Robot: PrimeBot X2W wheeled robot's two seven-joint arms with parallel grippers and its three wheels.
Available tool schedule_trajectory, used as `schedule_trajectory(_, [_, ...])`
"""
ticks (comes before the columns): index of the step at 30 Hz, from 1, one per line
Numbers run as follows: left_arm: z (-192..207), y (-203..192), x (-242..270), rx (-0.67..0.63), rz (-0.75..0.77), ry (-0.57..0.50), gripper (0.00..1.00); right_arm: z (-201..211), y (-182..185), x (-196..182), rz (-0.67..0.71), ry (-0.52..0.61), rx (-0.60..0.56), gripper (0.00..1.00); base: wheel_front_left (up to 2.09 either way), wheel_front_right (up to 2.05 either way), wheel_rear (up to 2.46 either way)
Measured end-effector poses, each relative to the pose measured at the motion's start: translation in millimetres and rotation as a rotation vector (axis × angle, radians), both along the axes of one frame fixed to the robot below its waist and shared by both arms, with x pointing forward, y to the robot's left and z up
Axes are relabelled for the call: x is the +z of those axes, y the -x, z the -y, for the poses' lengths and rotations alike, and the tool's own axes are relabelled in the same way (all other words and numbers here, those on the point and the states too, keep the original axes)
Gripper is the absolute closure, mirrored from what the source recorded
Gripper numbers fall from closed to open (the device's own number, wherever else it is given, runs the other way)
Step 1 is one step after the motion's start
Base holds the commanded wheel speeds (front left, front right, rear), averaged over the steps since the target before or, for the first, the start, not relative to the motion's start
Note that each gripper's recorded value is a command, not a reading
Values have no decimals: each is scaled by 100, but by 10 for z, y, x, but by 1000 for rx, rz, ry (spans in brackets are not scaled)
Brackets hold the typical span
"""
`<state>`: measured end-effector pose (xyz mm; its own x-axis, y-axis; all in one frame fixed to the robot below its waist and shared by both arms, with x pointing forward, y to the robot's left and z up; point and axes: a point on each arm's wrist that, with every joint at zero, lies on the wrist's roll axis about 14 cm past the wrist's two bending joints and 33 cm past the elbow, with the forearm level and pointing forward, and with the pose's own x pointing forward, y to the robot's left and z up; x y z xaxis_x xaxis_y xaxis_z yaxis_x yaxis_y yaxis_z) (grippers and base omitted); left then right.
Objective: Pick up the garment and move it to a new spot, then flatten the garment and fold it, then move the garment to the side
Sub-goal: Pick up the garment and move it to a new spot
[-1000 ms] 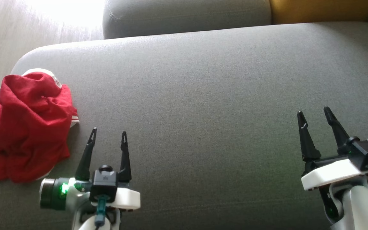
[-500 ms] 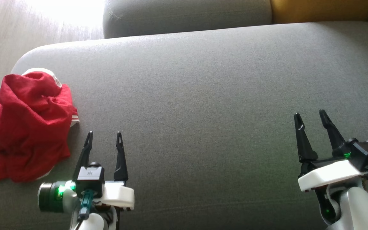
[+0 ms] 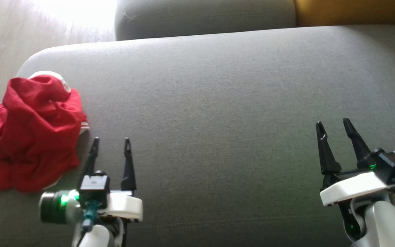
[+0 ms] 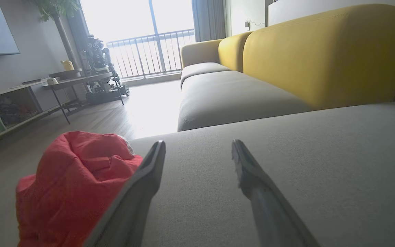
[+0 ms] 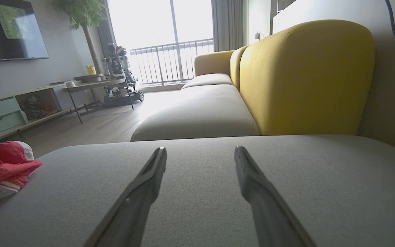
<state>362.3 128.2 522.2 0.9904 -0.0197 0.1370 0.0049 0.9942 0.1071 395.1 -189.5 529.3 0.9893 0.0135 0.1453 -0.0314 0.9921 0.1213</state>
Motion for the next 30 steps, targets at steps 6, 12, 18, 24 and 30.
schedule_trajectory(6, [-279, 66, 14, 78, 5, -11, 0, -263, -101, 20, 7, 3, 74, 0, 0, 0, 0])
schedule_trajectory(12, [-576, 285, -61, 170, -18, -19, 0, -653, -216, 48, 16, 4, 181, 0, 0, 0, 0])
schedule_trajectory(18, [-918, 557, -81, 290, -24, -22, 0, -1118, -281, 69, 23, 5, 307, 0, 0, 0, 0])
schedule_trajectory(24, [-1138, 784, -70, 372, -19, -18, 0, -1486, -228, -9, 1, 12, 412, 0, 0, 0, 0])
schedule_trajectory(30, [-1360, 1131, -158, 470, -42, -12, 0, -1911, -178, 47, 14, 11, 529, 0, 0, 0, 0])
